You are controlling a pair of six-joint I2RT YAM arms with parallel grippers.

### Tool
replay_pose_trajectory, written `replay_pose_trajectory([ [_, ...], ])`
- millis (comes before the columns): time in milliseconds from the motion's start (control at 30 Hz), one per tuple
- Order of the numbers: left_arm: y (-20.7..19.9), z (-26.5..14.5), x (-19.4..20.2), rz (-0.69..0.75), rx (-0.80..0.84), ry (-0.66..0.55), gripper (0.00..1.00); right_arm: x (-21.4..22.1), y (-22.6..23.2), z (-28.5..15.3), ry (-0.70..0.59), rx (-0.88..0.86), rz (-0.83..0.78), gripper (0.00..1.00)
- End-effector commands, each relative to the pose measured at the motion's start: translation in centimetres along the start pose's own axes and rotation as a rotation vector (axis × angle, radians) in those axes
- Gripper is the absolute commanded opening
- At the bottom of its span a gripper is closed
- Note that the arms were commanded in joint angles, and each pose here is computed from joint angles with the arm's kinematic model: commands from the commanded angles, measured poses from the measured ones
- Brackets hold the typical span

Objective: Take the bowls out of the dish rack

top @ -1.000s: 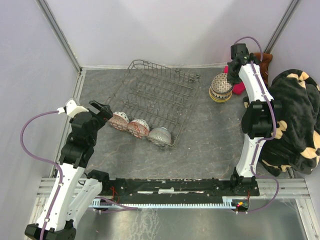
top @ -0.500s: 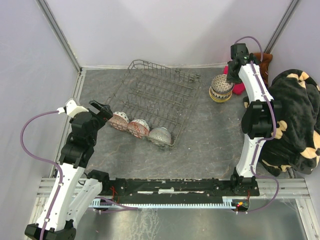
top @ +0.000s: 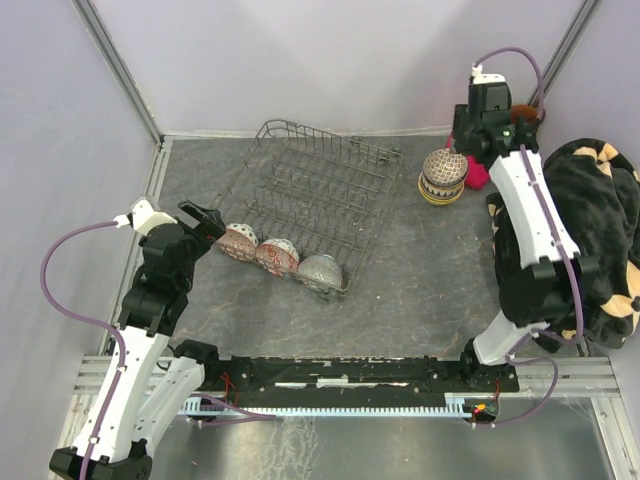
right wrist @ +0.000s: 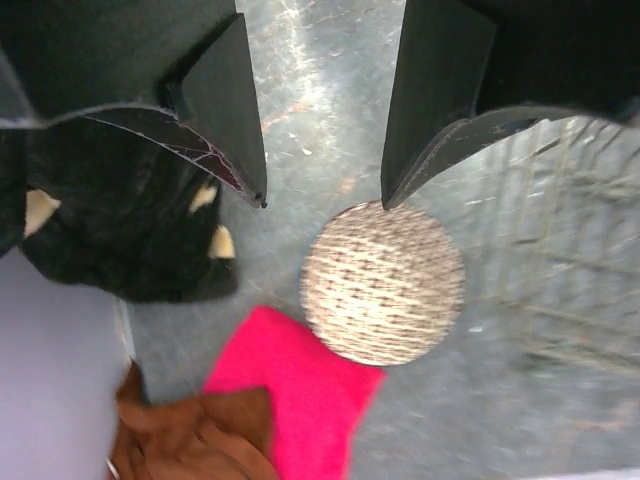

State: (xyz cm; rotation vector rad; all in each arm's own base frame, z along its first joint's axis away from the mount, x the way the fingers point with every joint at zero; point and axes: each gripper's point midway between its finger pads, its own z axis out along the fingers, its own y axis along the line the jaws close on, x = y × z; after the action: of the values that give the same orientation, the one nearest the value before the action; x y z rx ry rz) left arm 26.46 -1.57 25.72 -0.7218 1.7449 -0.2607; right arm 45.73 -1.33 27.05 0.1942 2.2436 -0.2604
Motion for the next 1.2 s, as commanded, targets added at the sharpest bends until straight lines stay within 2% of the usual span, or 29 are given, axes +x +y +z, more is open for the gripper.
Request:
replay_pose_trajectory([
  [0,-1.4,-0.3,-1.6,-0.022,0.048,-0.046,0.99,-2.2,6.7,-5.3,-0.196,-0.170,-0.124,0.58],
  [133,-1.3,-0.3,-1.7,-0.021,0.041,-0.049,0.99,1.1,14.9,-9.1,-0.221,-0.363,-0.267,0.58],
  [233,-1.2,-0.3,-1.8,-0.013,0.034,-0.048,0.99,4.5,19.7,-11.6,-0.218,-0.440,-0.390,0.58],
  [433,-0.9,-0.4,-1.9,-0.005,0.020,-0.053,0.99,11.0,25.8,-16.5,-0.259,-0.526,-0.603,0.57],
  [800,-0.7,-0.9,-2.3,-0.001,0.014,-0.064,0.99,21.0,30.0,-19.4,-0.242,-0.572,-0.862,0.56],
  [1167,-0.7,-1.0,-2.5,0.002,0.014,-0.069,0.99,24.1,30.9,-17.5,-0.221,-0.501,-0.946,0.55],
])
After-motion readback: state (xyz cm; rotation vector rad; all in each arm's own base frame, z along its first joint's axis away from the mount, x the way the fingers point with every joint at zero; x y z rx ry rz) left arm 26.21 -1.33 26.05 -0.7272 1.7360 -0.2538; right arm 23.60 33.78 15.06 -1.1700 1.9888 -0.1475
